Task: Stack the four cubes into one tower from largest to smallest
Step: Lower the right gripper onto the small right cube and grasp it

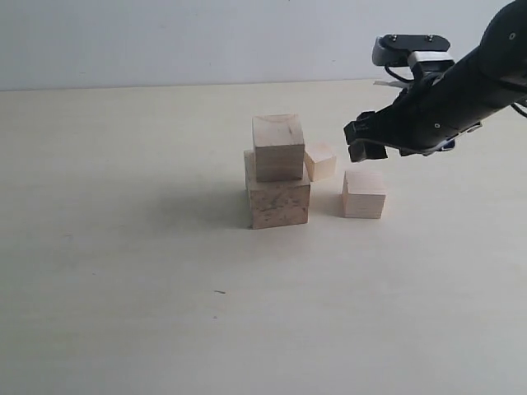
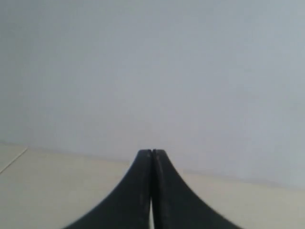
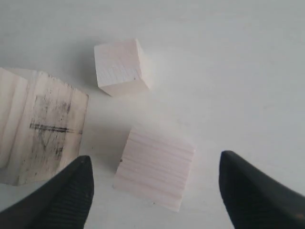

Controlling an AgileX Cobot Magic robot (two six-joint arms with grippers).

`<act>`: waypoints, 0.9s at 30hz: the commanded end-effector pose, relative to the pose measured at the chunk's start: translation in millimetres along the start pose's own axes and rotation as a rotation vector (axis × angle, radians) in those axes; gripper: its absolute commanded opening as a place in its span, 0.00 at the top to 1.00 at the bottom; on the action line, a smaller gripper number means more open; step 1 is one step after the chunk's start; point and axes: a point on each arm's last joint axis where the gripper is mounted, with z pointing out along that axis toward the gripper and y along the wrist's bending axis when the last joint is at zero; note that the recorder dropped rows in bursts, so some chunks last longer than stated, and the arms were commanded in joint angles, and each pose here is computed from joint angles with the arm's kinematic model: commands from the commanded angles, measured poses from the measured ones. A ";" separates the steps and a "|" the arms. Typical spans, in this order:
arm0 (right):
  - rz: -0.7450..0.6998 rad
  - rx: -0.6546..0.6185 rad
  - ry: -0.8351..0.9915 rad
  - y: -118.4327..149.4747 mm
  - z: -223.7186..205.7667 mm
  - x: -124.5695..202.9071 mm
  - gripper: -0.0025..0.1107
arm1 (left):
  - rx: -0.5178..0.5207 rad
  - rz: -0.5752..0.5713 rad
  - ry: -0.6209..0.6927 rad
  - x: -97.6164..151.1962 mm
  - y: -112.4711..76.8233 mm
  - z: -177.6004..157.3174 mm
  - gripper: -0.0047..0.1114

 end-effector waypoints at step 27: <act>0.116 -0.005 0.073 8.8 23.1 8.7 0.36 | -0.027 -0.085 0.182 111.9 15.2 -6.4 0.96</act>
